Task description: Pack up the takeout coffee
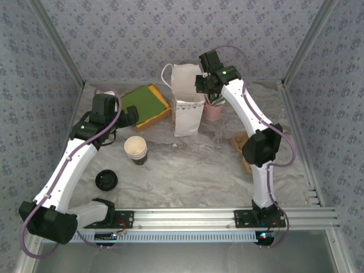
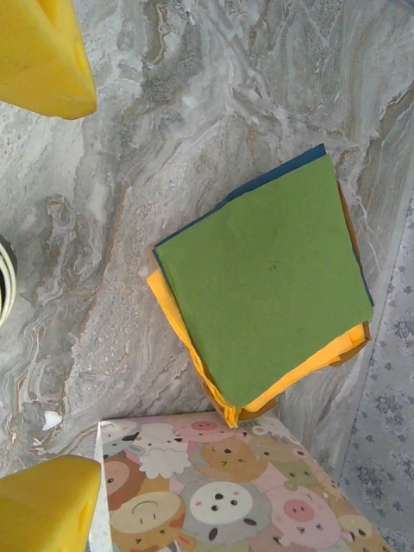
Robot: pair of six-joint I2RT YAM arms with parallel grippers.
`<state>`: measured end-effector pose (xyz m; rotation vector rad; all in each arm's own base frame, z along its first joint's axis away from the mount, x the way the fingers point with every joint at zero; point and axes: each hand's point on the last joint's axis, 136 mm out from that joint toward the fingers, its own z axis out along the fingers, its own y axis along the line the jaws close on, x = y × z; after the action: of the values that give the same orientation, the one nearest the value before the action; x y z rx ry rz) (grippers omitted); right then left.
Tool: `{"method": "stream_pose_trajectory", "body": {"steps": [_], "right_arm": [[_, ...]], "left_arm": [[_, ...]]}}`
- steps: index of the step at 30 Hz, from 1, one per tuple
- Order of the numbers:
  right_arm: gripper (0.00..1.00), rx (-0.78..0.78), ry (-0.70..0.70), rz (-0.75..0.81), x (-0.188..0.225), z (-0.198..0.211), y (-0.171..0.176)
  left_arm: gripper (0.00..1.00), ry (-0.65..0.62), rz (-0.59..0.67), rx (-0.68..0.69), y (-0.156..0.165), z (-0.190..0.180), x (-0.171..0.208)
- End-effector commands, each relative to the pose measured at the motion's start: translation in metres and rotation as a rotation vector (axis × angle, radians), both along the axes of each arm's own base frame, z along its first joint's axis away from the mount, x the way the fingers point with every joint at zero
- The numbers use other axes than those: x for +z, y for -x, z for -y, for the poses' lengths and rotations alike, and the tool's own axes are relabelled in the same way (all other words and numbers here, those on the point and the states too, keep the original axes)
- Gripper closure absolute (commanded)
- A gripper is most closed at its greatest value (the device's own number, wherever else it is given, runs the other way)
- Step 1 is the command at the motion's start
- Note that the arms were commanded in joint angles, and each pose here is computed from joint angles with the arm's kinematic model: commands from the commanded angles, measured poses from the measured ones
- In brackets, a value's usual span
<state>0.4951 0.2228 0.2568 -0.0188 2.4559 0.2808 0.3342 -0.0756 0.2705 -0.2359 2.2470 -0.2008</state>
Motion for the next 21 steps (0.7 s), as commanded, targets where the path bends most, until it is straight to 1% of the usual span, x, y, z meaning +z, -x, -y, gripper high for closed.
{"method": "stream_pose_trajectory", "body": {"steps": [1,2,3,4,5,7,8,9,10,11,12,17,21], "right_arm": [[0.7,0.03,0.001,0.0,0.011,-0.001,0.006],[0.66,0.033,-0.008,0.005,0.015,-0.002,0.008],[0.58,0.036,-0.016,0.013,0.021,-0.002,0.009],[0.46,0.038,-0.021,0.019,0.025,-0.002,0.011],[0.37,0.039,-0.024,0.023,0.03,-0.003,0.015],[0.34,0.044,-0.021,0.029,0.036,-0.003,0.022],[0.29,0.046,-0.018,0.036,0.042,-0.002,0.027],[0.23,0.047,-0.016,0.044,0.046,-0.002,0.03],[0.14,0.049,-0.015,0.052,0.051,-0.001,0.035],[0.03,0.048,-0.013,0.06,0.055,0.0,0.04],[0.0,0.049,-0.016,0.069,0.06,0.001,0.045],[0.0,0.063,-0.038,0.118,0.085,0.003,0.068],[0.0,0.07,-0.026,0.144,0.095,0.004,0.091]], "left_arm": [[0.0,-0.012,0.021,-0.004,-0.001,0.001,0.012],[0.0,-0.013,0.021,-0.005,0.0,0.001,0.012],[0.0,-0.014,0.021,-0.005,0.0,0.001,0.012],[0.0,-0.012,0.02,-0.004,0.0,0.001,0.012],[0.0,-0.011,0.021,-0.004,0.0,0.001,0.012],[0.0,-0.008,0.021,-0.006,0.0,0.002,0.013],[0.0,-0.005,0.022,-0.006,0.0,0.002,0.013],[0.0,-0.004,0.02,-0.005,0.0,0.002,0.012],[0.0,0.001,0.018,-0.007,0.001,0.003,0.012],[0.0,0.005,0.016,-0.012,0.001,0.004,0.012],[0.0,0.009,0.017,-0.013,0.0,0.005,0.012],[0.0,0.009,-0.061,-0.011,0.009,0.005,0.002],[0.02,0.014,-0.14,0.028,0.025,-0.002,-0.006]]}}
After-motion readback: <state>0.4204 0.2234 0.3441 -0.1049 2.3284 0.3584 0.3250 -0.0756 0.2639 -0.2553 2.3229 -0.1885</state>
